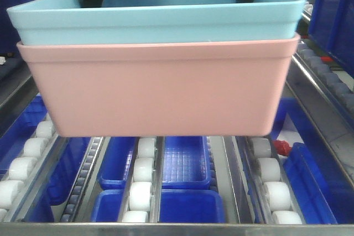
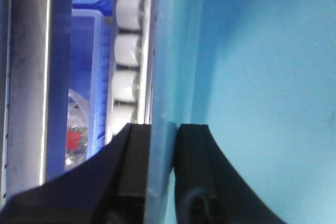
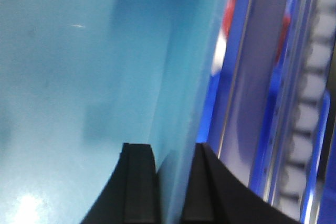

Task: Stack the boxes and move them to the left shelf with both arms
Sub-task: 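Hold the stacked bins with both grippers above the roller-track shelf, then lower the stacked bins onto the roller shelf and open both grippers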

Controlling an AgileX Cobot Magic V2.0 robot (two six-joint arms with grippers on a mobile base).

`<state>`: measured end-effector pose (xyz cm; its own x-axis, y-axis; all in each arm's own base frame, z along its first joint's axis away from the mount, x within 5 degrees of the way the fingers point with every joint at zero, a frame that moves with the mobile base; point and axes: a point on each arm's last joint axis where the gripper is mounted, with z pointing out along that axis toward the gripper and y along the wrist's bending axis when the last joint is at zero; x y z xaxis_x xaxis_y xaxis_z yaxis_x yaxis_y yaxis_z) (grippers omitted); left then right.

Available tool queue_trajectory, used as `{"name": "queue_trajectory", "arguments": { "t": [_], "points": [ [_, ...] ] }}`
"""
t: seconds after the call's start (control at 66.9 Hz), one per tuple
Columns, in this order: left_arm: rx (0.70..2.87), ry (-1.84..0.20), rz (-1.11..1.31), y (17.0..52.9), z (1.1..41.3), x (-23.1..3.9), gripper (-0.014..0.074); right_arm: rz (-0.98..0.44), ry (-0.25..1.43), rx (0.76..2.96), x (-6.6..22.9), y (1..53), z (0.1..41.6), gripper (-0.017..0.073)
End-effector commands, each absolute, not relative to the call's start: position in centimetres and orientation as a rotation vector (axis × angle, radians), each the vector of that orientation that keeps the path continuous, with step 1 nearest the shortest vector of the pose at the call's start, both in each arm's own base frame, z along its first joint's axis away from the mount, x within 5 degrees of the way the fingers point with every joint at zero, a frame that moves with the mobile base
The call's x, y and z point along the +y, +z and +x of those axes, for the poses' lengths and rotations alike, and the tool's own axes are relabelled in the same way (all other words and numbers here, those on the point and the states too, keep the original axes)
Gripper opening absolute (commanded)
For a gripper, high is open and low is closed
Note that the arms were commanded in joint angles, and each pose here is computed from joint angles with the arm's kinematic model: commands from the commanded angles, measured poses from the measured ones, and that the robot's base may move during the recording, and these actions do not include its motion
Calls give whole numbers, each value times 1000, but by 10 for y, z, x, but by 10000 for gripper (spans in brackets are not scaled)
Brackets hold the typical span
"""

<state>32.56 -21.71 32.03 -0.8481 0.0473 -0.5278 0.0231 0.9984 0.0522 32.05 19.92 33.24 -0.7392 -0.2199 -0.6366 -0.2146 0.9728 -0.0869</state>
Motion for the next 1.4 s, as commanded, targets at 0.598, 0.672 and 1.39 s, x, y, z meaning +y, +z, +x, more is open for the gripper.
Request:
{"name": "queue_trajectory", "arguments": {
  "t": [0.598, 0.672, 1.39],
  "points": [
    [2476, 66, 97, 303, 356, -227, -4, -391, 62, 2338, 235, 304, 348, 55],
    [2476, 66, 97, 303, 356, -227, -3, -391, 62, 2337, 235, 304, 348, 55],
    [2545, 114, 113, 299, 351, -224, 589, -376, -8, 2389, 229, 306, 345, 559]
  ]
}}
